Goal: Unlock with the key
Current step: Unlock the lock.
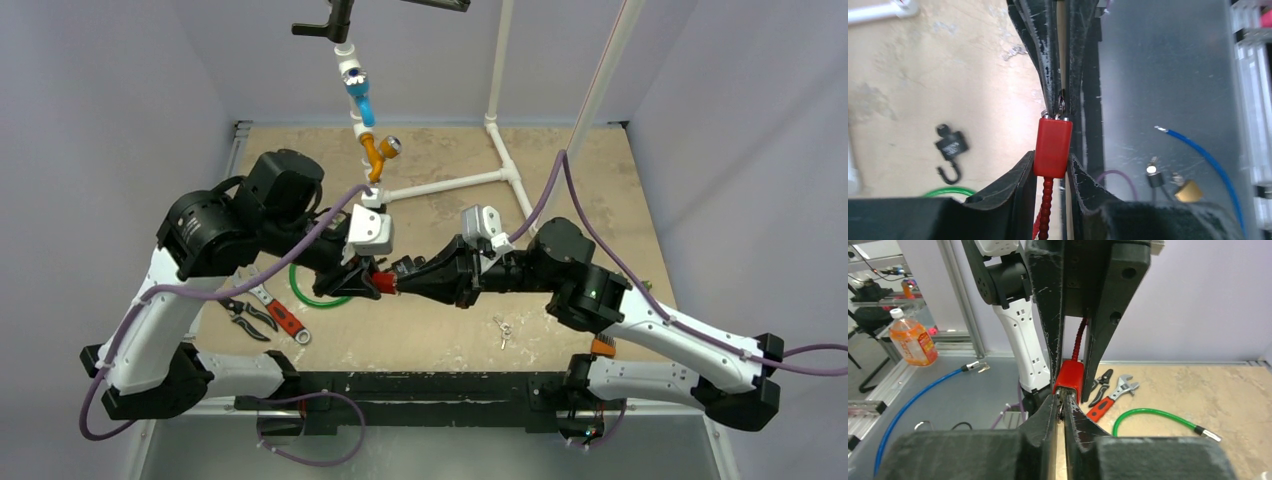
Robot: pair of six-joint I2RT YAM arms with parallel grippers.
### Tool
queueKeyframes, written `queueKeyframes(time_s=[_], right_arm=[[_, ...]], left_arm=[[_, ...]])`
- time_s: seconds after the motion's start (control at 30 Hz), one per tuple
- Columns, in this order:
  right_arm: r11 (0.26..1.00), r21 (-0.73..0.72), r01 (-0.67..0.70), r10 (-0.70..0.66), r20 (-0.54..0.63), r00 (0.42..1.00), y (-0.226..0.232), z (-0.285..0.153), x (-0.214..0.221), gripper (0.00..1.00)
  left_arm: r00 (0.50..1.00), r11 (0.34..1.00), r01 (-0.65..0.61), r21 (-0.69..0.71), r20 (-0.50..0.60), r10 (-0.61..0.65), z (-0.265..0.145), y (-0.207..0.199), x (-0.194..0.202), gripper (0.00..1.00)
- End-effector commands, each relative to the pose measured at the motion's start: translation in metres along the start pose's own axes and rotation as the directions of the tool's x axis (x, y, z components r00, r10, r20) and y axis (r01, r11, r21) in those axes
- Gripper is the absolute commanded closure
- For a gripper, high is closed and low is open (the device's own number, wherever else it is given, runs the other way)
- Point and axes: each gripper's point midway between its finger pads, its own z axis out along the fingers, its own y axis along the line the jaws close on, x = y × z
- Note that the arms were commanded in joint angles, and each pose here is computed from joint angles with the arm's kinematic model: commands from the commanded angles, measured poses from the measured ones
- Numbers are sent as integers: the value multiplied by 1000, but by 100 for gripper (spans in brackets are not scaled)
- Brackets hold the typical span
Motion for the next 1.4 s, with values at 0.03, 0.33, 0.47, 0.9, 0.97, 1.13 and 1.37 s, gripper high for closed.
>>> queueKeyframes(time_s=[0.03, 0.33, 0.47, 0.9, 0.97, 1.13, 1.37], right_arm=[[998, -14, -59, 57, -86, 995, 7, 2, 20, 83], [996, 87, 39, -36, -32, 999, 10, -46, -15, 56], [982, 154, 107, -102, -40, 994, 2, -61, -17, 61], [969, 177, 170, -170, -16, 985, -2, -65, -31, 63], [969, 175, 173, -173, -17, 985, -2, -64, -32, 63], [965, 191, 178, -178, -17, 984, -5, -64, -34, 64], [959, 200, 202, -207, 4, 978, -1, -74, -51, 64]], left_arm=[[842, 878, -468, -98, 252, 477, -5, 2, -65, 100], [714, 770, -628, -109, 312, 626, -14, -21, -56, 100], [658, 718, -694, -51, 362, 661, -13, -41, -54, 100], [683, 731, -677, -86, 298, 667, 1, -29, -53, 100], [691, 739, -667, -99, 288, 663, 2, -25, -52, 100], [730, 775, -616, -138, 270, 628, 2, -17, -50, 100], [773, 814, -557, -165, 254, 581, 6, -9, -39, 100]])
